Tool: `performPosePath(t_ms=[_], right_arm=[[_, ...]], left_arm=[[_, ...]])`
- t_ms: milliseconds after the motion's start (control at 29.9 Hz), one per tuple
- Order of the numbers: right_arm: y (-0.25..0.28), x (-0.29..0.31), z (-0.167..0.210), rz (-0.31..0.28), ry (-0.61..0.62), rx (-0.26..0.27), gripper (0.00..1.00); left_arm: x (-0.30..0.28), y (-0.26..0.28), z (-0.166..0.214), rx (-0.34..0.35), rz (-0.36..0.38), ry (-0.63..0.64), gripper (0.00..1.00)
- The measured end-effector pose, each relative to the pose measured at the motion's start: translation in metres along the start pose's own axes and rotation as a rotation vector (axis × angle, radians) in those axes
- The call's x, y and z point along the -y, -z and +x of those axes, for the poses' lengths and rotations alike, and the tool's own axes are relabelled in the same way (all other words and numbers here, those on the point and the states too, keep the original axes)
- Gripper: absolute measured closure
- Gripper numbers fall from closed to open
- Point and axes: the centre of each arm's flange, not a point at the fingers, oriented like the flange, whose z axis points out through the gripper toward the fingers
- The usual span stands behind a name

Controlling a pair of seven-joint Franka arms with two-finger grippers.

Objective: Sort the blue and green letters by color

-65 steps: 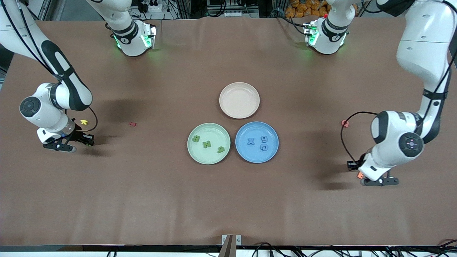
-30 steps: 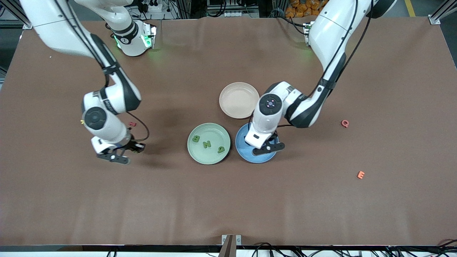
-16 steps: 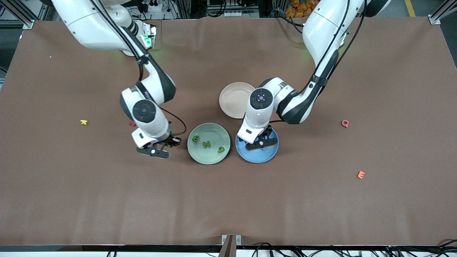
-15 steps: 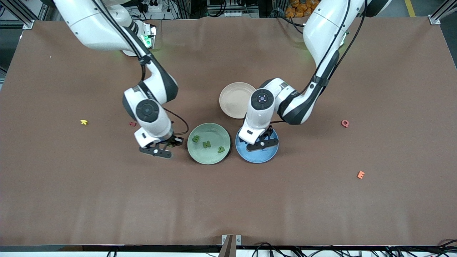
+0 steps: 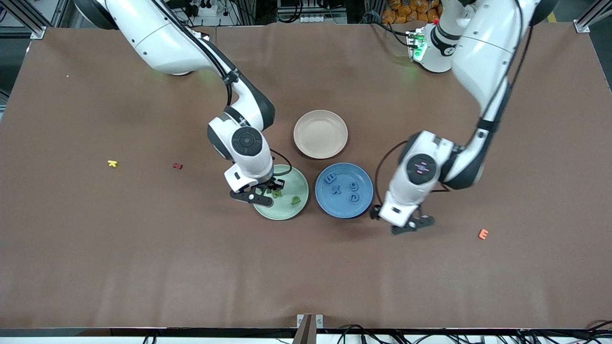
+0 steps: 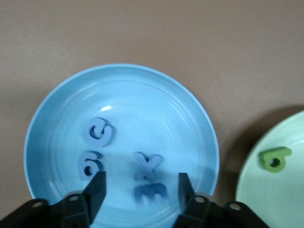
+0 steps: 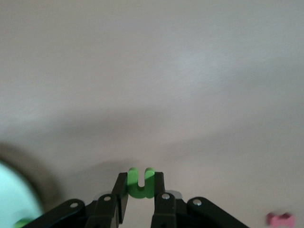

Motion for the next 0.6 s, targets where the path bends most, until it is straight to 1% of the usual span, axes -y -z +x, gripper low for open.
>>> performPosePath(t_ms=[67,134,167,201,267,301,535,602], right_arm=[[0.001,0.004,-0.002,0.003,-0.002,0.001,0.7],[0.001,0.005,-0.003,0.004,-0.003,0.001,0.62],[0.001,0.005,-0.003,0.004,-0.004,0.0,0.57],[0.001,0.005,-0.002,0.004,-0.004,0.0,0.48],[0.001,0.004,-0.001,0.003,-0.007,-0.001,0.39],[0.001,0.003,0.0,0.003,-0.008,-0.001,0.37],[0.003,-0.003,0.01,0.005,-0.017,-0.007,0.03],[0.004,-0.009,0.017,0.005,-0.011,-0.009,0.0]], left_arm=[[0.024,-0.001,0.017,-0.001,0.003,-0.006,0.0],[0.042,-0.002,0.028,-0.001,0.005,-0.011,0.0],[0.05,-0.002,0.033,-0.001,0.006,-0.013,0.0],[0.055,-0.003,0.036,-0.001,0.007,-0.016,0.0],[0.062,-0.003,0.04,-0.001,0.008,-0.019,0.0],[0.063,-0.003,0.041,-0.001,0.008,-0.02,0.0],[0.077,0.003,0.049,-0.008,0.005,-0.025,0.0],[0.086,0.005,0.054,-0.007,0.003,-0.03,0.0]])
